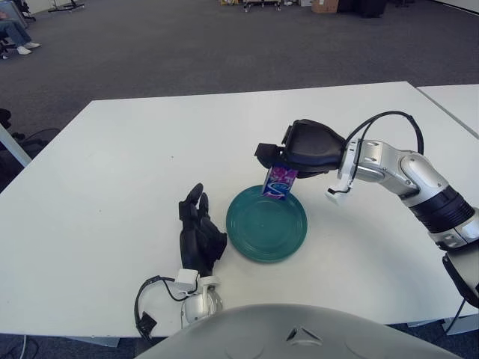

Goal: Put the gum into the plate.

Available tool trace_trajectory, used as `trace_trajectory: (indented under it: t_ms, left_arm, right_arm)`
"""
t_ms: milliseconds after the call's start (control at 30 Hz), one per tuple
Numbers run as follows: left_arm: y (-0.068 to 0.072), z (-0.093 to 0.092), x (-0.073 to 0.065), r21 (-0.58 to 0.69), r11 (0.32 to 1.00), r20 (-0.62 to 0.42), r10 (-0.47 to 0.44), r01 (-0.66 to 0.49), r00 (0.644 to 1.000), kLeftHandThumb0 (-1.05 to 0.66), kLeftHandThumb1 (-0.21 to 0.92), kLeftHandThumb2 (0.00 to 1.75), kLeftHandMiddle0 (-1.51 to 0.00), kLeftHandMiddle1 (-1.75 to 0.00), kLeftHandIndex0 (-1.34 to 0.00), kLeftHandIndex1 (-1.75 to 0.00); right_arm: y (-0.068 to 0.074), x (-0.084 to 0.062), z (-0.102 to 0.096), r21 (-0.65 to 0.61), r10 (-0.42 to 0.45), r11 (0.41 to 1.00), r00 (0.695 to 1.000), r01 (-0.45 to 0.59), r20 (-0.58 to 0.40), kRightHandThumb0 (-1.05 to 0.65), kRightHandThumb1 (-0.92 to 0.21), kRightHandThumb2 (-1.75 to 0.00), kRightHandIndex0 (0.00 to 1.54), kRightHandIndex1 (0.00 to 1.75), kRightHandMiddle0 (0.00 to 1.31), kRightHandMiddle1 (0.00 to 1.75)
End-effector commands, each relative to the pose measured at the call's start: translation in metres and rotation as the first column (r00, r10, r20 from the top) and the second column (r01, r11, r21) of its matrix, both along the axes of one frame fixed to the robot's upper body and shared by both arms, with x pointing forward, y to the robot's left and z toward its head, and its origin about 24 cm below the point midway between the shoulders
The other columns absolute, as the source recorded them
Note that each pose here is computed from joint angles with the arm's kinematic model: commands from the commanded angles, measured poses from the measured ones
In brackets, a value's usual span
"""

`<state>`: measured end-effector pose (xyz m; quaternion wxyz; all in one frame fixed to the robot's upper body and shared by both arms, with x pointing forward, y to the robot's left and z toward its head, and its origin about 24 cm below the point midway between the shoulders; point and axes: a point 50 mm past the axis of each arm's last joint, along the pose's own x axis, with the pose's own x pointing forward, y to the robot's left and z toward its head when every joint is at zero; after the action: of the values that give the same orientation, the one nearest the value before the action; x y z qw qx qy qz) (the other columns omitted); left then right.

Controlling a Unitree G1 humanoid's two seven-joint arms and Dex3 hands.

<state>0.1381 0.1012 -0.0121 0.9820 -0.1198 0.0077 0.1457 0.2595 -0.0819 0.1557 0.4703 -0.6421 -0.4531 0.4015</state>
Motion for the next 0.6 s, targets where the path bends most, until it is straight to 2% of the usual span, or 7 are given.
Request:
trace_trajectory:
  t_ms: [0, 233, 367, 433, 467, 500, 567]
  left_arm:
    - [-0.023, -0.001, 0.022, -0.105, 0.994, -0.034, 0.033, -0.036, 0.999, -0.95, 0.92, 1.0, -0.31, 0.0, 0.0, -0.73]
    - [-0.023, -0.001, 0.023, -0.117, 0.992, -0.031, 0.035, -0.039, 0.999, -0.92, 0.92, 1.01, -0.32, -0.01, 0.0, -0.73]
    - [-0.022, -0.002, 0.024, -0.119, 0.992, -0.026, 0.031, -0.034, 0.999, -0.91, 0.92, 1.01, -0.32, -0.01, 0.0, -0.73]
    - [-0.021, -0.004, 0.024, -0.118, 0.992, -0.027, 0.03, -0.033, 0.999, -0.91, 0.92, 1.01, -0.32, 0.0, 0.0, -0.71]
    - [-0.02, -0.003, 0.024, -0.112, 0.993, -0.023, 0.029, -0.032, 0.999, -0.9, 0.92, 1.01, -0.31, 0.0, 0.0, -0.71]
    - [-0.02, -0.003, 0.024, -0.109, 0.994, -0.02, 0.029, -0.031, 0.999, -0.9, 0.92, 1.01, -0.31, 0.0, 0.0, -0.7]
    - [-0.021, -0.002, 0.024, -0.104, 0.994, -0.012, 0.028, -0.029, 1.0, -0.9, 0.92, 1.01, -0.3, 0.0, 0.0, -0.69]
  right_arm:
    - [0.003, -0.005, 0.006, 0.008, 0.03, 1.0, 1.0, -0.03, 0.004, -0.49, -0.28, -1.36, 1.22, 1.75, 0.64, 1.75]
    - [0.004, -0.017, -0.005, 0.004, 0.034, 0.999, 0.996, -0.034, -0.076, -0.48, -0.31, -1.32, 1.15, 1.75, 0.62, 1.75]
    - [0.007, -0.019, -0.011, -0.022, 0.008, 1.0, 0.994, -0.011, -0.11, -0.45, -0.41, -1.19, 1.06, 1.75, 0.54, 1.75]
    - [0.008, -0.018, -0.015, -0.045, -0.017, 0.999, 0.992, 0.012, -0.124, -0.41, -0.58, -0.97, 0.84, 1.75, 0.42, 1.75]
    - [0.007, -0.016, -0.018, -0.069, -0.035, 0.997, 0.991, 0.027, -0.128, -0.4, -0.63, -0.91, 0.79, 1.75, 0.39, 1.75]
    - [0.007, -0.015, -0.02, -0.086, -0.047, 0.996, 0.99, 0.036, -0.129, -0.39, -0.73, -0.77, 0.62, 1.54, 0.32, 1.75]
    - [0.006, -0.013, -0.022, -0.125, -0.064, 0.991, 0.99, 0.049, -0.123, -0.37, -0.84, -0.62, 0.45, 1.31, 0.24, 1.75]
